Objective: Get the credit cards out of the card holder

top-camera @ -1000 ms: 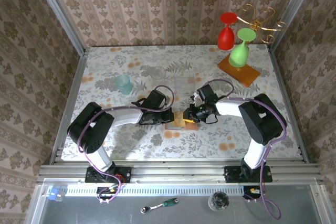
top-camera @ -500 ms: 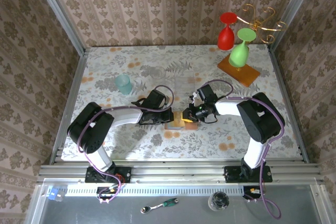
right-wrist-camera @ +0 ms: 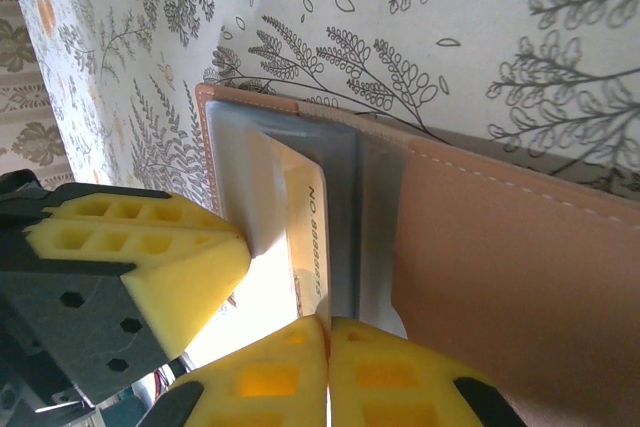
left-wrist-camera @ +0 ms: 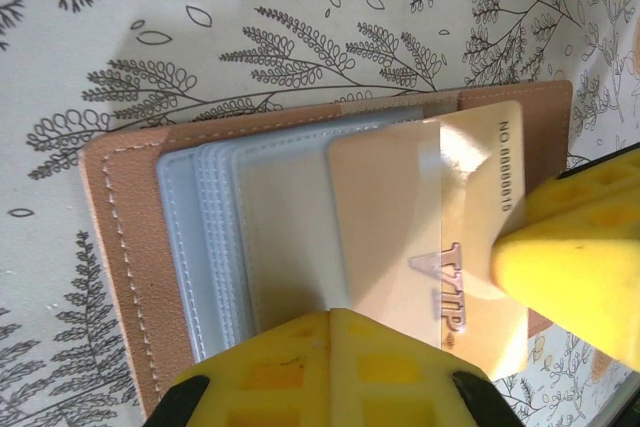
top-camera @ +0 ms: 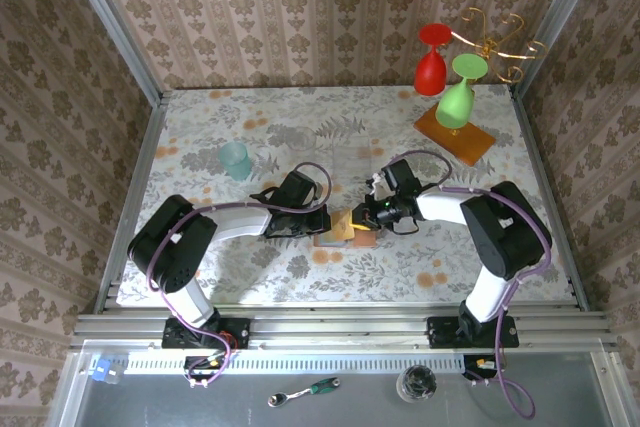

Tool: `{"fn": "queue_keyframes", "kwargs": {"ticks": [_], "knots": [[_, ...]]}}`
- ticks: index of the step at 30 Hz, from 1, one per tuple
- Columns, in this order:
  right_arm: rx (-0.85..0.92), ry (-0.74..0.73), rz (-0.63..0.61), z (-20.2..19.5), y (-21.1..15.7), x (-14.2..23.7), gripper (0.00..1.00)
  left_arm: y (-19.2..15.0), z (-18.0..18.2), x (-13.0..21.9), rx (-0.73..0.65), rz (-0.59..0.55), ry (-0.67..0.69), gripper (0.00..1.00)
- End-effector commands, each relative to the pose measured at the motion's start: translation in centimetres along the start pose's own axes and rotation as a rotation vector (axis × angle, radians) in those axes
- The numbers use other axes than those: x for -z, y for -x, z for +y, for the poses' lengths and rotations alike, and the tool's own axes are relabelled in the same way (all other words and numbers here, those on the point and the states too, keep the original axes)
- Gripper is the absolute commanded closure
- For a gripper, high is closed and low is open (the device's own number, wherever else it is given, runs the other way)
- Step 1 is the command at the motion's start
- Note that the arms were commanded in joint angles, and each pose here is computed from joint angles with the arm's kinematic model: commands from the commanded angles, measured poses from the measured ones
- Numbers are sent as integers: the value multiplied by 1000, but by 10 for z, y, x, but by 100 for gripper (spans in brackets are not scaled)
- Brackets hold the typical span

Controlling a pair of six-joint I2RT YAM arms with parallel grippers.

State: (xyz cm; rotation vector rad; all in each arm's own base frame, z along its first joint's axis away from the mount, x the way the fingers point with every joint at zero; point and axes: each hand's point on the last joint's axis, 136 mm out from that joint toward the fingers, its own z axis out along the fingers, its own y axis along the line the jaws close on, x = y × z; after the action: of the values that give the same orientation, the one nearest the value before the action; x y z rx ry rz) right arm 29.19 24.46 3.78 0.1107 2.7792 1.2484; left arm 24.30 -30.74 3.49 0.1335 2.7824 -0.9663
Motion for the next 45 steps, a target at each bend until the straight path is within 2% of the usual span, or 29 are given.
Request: {"fn": "queue_keyframes", "kwargs": {"ticks": [1,8,10,17,23,30,45], "knots": [[-15,-23,-14,-6,-2,12,92,-6,6,5,-14,12,34,100],[3,-19,-41,1,2,28,93,-4,2,7,-14,1,17,100],[15,-26,-44,3,2,32,93,0,-6,8,-14,-14,-23,100],[65,-96,-46,3,5,43,95,13,-25,20,-24,-54,-80,100],[174,-169,-42,8,13,56,95,20,-31,34,-33,-92,-102,100],[389,-278,-18,16,28,75,96,27,-24,50,-22,-144,-109,100],[1149,-479,54,55,94,112,100,31,0,67,26,-180,-95,99]]}}
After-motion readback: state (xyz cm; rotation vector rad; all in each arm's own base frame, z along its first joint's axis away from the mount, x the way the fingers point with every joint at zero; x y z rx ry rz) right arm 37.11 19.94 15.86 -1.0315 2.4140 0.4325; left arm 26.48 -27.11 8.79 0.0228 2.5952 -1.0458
